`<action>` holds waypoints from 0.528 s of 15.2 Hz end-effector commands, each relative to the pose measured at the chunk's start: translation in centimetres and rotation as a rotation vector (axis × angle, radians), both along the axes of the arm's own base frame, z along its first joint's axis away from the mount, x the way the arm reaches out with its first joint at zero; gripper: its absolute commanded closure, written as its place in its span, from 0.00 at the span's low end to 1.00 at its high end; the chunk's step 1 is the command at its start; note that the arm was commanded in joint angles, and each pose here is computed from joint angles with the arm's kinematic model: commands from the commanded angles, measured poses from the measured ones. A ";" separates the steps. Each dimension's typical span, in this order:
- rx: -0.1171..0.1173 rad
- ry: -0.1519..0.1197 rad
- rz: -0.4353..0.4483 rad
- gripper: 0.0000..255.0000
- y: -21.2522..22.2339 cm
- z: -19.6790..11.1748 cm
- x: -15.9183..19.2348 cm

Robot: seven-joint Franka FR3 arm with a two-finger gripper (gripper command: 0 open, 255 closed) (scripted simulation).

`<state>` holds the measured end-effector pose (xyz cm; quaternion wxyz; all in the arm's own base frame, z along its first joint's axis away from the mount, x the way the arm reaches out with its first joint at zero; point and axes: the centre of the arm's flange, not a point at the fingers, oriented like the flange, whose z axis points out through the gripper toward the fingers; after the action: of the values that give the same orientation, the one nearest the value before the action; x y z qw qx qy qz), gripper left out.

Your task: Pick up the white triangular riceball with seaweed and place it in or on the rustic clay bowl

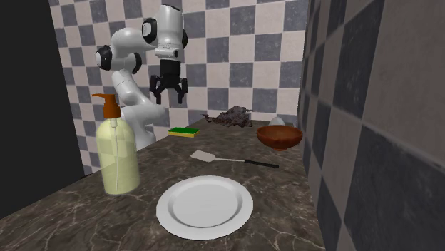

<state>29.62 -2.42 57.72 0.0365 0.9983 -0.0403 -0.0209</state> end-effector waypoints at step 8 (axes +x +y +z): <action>-0.005 -0.103 0.036 0.00 7.1 -2.3 3.9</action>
<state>33.12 3.68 55.77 0.0378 0.9987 -0.0266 0.0223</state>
